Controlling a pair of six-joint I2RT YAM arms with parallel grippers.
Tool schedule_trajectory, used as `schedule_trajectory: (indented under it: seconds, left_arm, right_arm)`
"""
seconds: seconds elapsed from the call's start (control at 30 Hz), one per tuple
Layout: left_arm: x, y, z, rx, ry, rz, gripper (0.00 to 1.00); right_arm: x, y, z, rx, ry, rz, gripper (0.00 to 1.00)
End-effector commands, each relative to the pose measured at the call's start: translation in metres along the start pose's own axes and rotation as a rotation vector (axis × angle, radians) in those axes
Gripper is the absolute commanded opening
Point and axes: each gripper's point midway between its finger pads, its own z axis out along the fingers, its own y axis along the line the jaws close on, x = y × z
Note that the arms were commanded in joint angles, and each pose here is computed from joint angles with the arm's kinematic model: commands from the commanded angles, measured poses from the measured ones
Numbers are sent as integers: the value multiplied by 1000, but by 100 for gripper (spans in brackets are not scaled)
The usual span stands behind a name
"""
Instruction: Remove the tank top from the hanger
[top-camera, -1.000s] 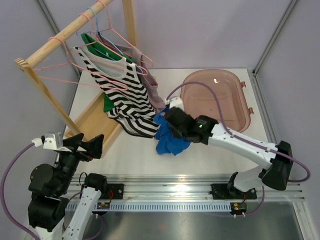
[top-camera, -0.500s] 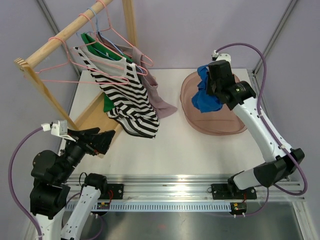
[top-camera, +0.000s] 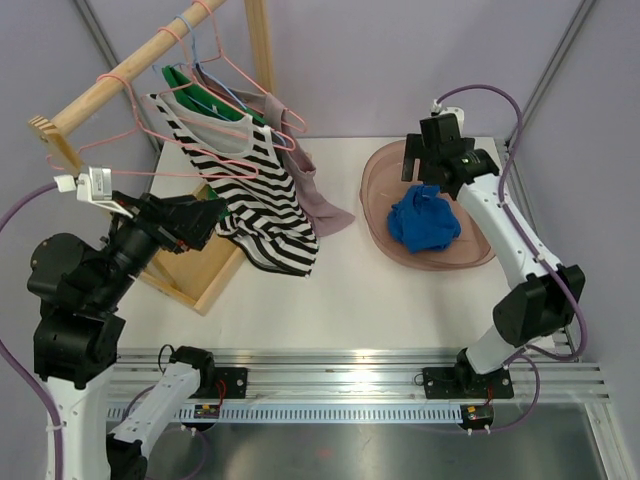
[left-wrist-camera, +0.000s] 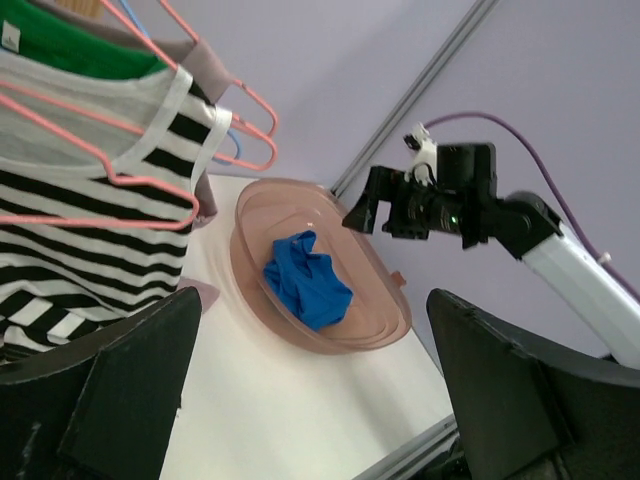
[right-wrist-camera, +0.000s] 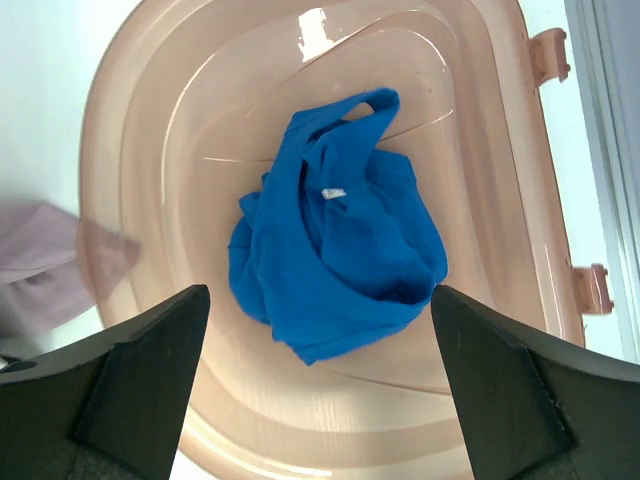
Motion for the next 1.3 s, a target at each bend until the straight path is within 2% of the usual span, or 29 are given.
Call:
schedule_trajectory:
  seconds: [0.0,0.17,0.4,0.57,0.6,0.77,0.83,0.97,1.27]
  left_arm:
    - [-36,-8,11,-20,-83,7,99]
    - [-76,-5,21,-109,-159,13,99]
    - [-105,19,60,-258,-194,4,96]
    - [-98,37,108,-334,-152,3,93]
    - [-99,44,115,-363,-158,4,88]
    - [-86,71,148,-458,-141,-27,79]
    - [-81,80,156,-485,-139,-28,76]
    - [-76,91,172,-512,-143,-28,65]
    - [-67,121,194,-612,-142,-3,59]
  right_arm:
    - [-30,-6,-47,-73,-149,127,100]
    - [-10,15,-83,-299,-149,156,100]
    - [32,36,-110,-522,-113,234,100]
    - [50,34,-120,-558,-110,262,100]
    - [52,34,-119,-559,-107,262,99]
    - [68,34,-120,-572,-71,259,100]
    - [73,33,-119,-569,-64,253,99]
    - [77,34,-121,-584,-63,251,99]
    - [88,40,-115,-610,-33,240,98]
